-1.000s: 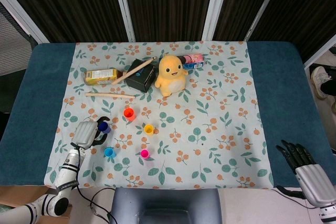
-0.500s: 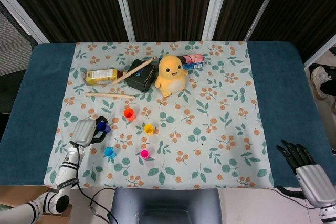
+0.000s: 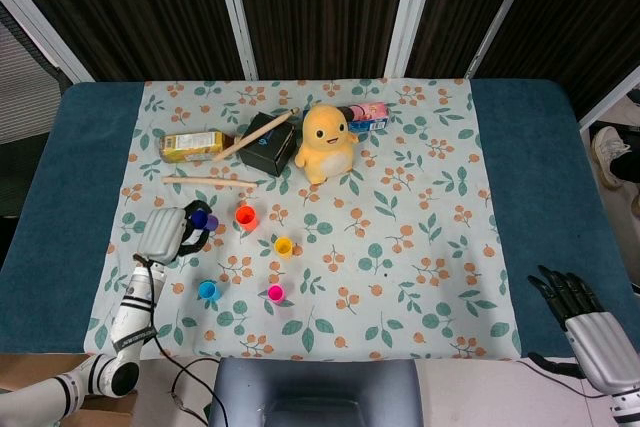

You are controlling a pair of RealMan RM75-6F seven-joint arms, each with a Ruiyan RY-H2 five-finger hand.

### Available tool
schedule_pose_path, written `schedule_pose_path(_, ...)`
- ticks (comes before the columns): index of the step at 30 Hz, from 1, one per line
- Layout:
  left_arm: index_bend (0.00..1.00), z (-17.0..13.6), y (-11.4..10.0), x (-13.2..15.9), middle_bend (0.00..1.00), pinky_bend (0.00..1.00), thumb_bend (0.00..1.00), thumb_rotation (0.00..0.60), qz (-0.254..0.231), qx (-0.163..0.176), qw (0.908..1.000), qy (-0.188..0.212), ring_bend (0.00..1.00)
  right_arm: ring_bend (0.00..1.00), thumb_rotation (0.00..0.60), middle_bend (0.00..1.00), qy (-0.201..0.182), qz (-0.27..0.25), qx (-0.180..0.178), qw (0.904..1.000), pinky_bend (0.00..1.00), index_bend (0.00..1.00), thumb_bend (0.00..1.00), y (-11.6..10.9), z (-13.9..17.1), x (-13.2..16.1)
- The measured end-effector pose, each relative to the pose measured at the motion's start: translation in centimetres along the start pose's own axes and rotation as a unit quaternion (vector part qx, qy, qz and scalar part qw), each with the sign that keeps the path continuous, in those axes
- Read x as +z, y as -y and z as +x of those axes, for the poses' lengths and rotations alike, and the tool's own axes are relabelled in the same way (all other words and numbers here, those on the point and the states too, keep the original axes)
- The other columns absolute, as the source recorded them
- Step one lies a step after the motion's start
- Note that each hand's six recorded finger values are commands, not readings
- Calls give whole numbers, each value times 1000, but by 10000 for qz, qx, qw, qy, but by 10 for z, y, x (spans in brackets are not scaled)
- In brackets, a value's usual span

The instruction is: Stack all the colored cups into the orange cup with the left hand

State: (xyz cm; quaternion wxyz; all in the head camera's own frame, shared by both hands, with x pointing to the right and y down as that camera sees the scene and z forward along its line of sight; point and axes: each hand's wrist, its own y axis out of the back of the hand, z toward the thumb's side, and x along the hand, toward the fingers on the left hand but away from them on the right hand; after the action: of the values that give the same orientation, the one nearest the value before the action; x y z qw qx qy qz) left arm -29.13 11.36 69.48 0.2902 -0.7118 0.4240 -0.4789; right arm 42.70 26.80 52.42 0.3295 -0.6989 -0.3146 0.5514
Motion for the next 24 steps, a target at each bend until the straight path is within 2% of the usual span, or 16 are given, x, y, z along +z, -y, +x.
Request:
schedule_pose_path(4, 553, 15, -10, 26, 1000, 1000, 382, 600, 25, 202, 9997, 148, 1000, 0, 600, 0, 26, 0, -8, 10000, 0, 0, 117, -1, -1, -1)
schedule_pose_path(10, 551, 25, 3, 48, 1000, 1000, 382, 600, 230, 147, 9995, 174, 1000, 0, 600, 0, 57, -41, -34, 10000, 0, 0, 118, -3, -1, -3)
schedule_pose_path(24, 533, 31, 38, 43, 1000, 1000, 378, 600, 502, -144, 9986, 34, 1000, 0, 600, 0, 74, -90, -73, 9999, 0, 0, 118, -6, 0, -6)
